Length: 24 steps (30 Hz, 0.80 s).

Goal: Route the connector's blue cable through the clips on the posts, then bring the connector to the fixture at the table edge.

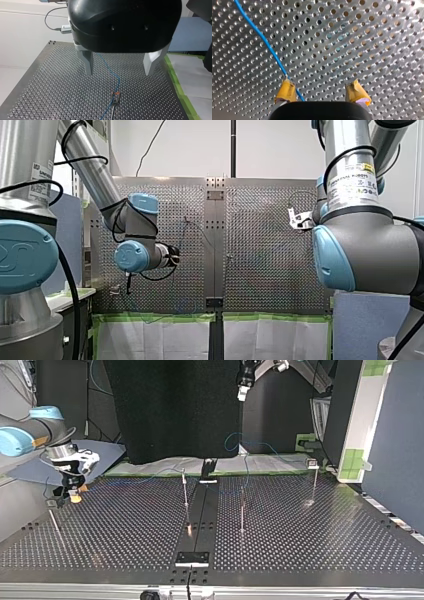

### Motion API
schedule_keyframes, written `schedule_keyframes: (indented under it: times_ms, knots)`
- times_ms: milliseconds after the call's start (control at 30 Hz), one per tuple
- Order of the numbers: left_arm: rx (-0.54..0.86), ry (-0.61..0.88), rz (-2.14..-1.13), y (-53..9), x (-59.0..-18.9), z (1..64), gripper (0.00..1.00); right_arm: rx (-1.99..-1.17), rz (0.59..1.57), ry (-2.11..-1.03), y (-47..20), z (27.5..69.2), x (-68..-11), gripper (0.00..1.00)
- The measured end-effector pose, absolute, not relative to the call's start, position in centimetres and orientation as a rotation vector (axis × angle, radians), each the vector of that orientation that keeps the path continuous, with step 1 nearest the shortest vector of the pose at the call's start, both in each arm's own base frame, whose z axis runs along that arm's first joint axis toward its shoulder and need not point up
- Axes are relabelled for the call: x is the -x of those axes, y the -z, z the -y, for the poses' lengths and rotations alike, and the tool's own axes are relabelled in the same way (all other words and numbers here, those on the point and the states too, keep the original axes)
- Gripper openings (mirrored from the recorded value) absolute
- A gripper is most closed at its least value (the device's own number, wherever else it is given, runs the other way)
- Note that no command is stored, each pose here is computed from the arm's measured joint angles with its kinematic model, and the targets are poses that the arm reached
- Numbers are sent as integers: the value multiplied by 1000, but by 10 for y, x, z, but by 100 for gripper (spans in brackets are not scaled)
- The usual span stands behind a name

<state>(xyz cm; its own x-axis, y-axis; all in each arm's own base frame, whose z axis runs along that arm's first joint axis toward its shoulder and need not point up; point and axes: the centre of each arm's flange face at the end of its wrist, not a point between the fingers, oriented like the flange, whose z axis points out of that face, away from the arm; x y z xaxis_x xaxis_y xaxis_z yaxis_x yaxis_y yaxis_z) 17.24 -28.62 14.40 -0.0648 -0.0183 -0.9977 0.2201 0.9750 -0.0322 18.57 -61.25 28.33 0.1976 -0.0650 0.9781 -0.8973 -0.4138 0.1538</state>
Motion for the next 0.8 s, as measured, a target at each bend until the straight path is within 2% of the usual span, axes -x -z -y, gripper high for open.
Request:
schedule_keyframes:
  times_ms: [333,567,800]
  knots:
    - [-157,190,-1630,-144,-172,285,100,-1696,905,-1301,-280,595,-202,98]
    - [-108,210,-1612,-148,-179,287,100,-1719,835,-1328,-291,557,-234,98]
    - [-58,243,-1597,-160,-196,297,100,-1741,834,-1329,-294,534,-260,98]
